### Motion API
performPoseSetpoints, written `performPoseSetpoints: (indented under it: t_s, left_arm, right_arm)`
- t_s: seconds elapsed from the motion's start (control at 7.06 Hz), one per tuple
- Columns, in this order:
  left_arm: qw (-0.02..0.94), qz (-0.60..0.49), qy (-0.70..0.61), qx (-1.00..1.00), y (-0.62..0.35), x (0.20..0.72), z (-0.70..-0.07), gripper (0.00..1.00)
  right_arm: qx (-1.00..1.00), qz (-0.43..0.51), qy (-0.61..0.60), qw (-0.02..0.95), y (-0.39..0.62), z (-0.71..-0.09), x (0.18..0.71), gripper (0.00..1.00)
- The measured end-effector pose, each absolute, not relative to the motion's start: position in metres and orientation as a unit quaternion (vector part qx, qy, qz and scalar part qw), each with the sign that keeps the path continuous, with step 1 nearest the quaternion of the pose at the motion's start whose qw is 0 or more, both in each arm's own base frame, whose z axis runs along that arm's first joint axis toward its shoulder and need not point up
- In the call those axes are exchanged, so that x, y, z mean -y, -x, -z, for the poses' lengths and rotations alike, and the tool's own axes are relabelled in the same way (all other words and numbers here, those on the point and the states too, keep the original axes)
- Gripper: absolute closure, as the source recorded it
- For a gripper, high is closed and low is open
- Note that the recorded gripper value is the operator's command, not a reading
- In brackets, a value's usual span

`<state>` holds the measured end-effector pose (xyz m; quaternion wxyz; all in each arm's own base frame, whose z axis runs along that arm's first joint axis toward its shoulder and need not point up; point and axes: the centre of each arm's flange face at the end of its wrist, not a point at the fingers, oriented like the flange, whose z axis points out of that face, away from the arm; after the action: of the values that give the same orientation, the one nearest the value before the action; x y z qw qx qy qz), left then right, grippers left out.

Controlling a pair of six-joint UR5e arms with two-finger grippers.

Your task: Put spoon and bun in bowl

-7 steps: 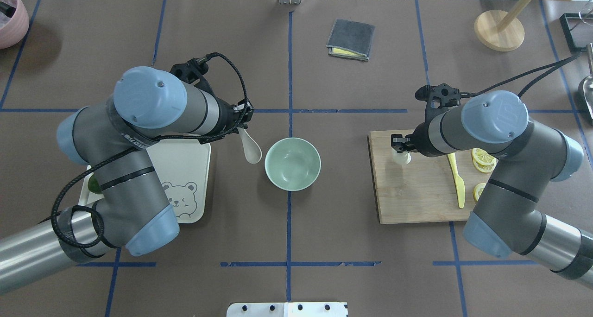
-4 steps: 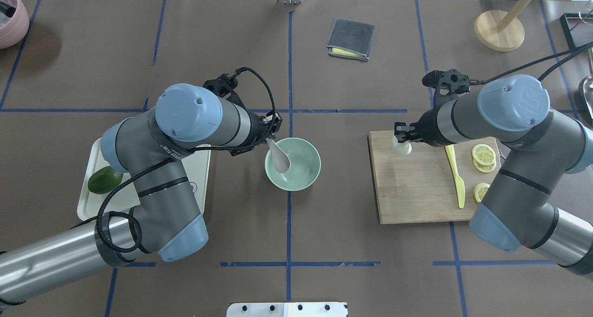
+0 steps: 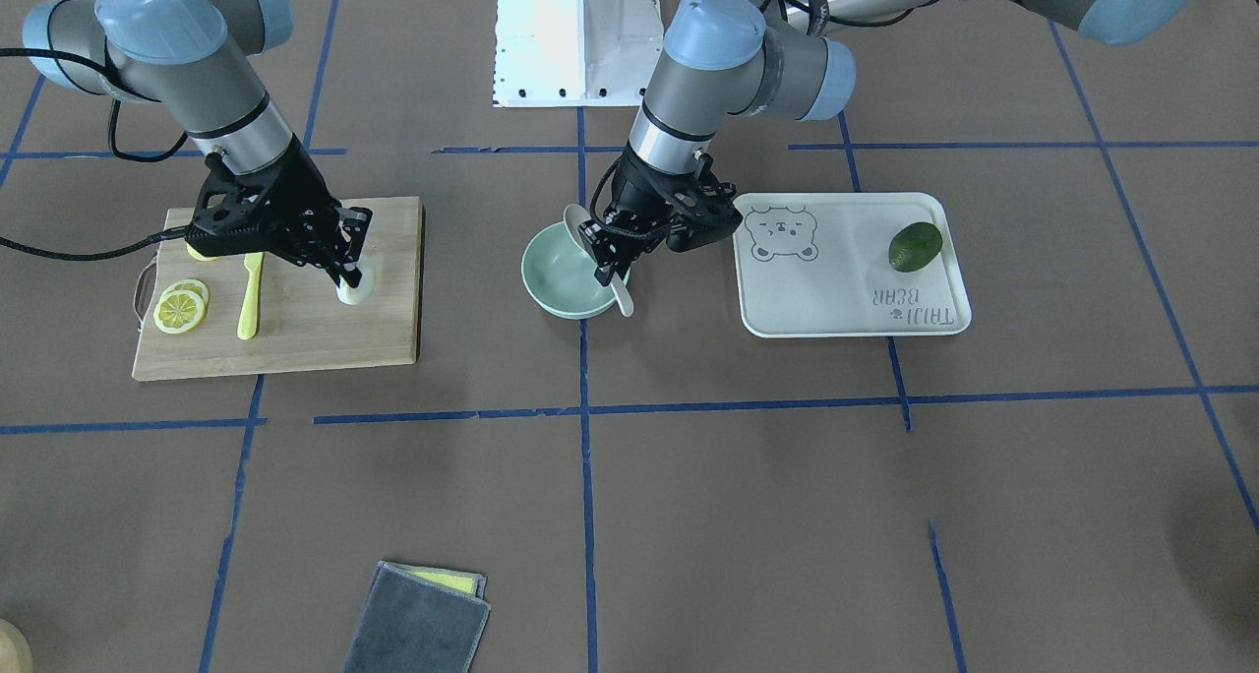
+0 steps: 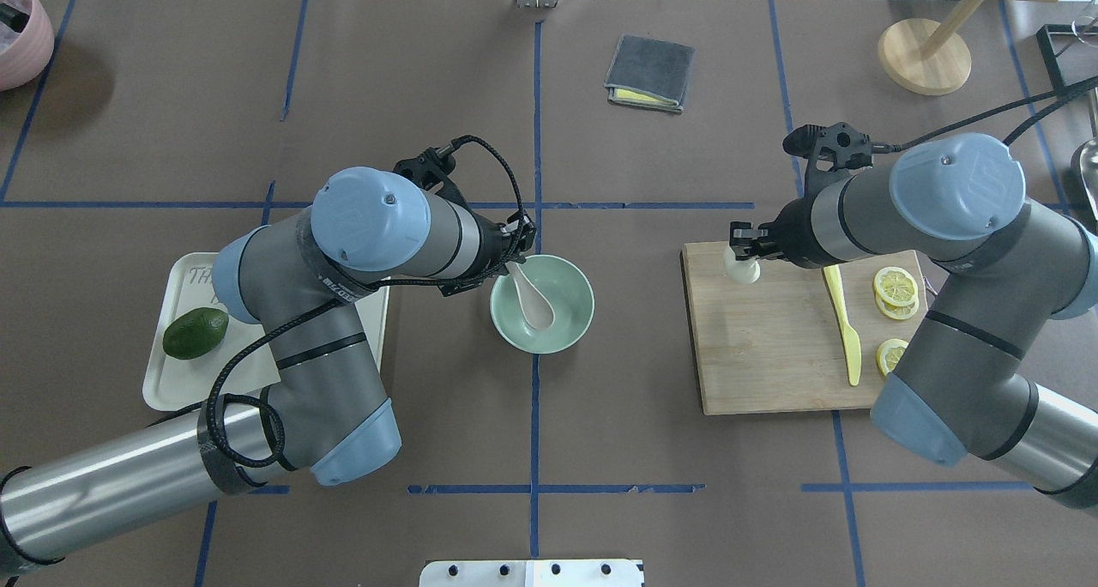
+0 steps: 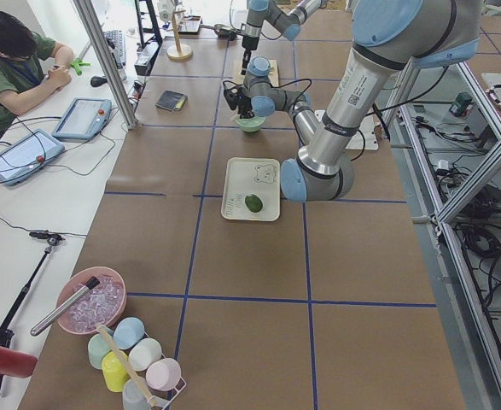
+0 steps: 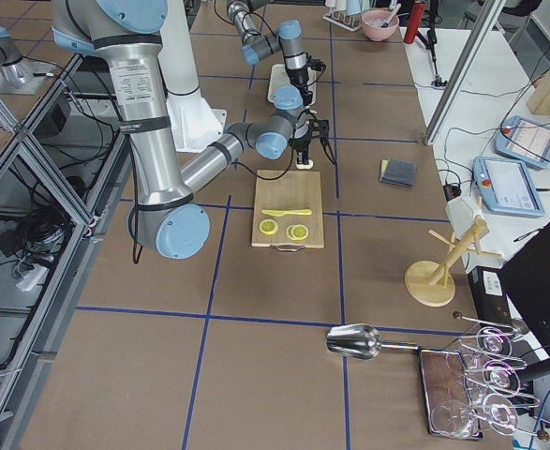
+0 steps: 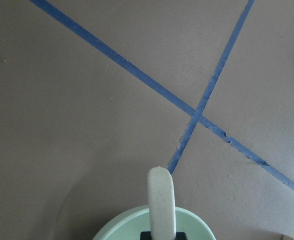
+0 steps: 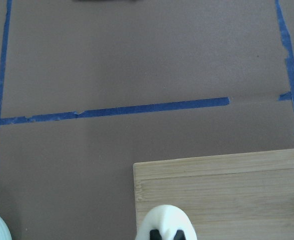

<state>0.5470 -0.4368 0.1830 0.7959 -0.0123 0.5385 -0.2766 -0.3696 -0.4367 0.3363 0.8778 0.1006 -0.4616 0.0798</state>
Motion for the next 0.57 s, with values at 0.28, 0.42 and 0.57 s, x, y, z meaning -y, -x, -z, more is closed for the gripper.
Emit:
performPoseSetpoints:
  t_s: [0.28,0.42,0.57]
  left_arm:
    - [0.798,0.267,0.004,-0.54,-0.543,0.438,-0.18,0.0]
    - [0.802,0.258,-0.009,-0.539,-0.534,0.443,-0.181,0.0]
    - [0.809,0.243,-0.029,-0.534,-0.514,0.448,-0.19,0.0]
  right_arm:
    - [0.47,-0.079,-0.105,0.873,0.371,-0.324,0.438,1.0]
    - [0.477,-0.078,-0.11,0.869,0.375,-0.311,0.44,1.0]
    - [0.485,-0.075,-0.114,0.864,0.38,-0.297,0.443,1.0]
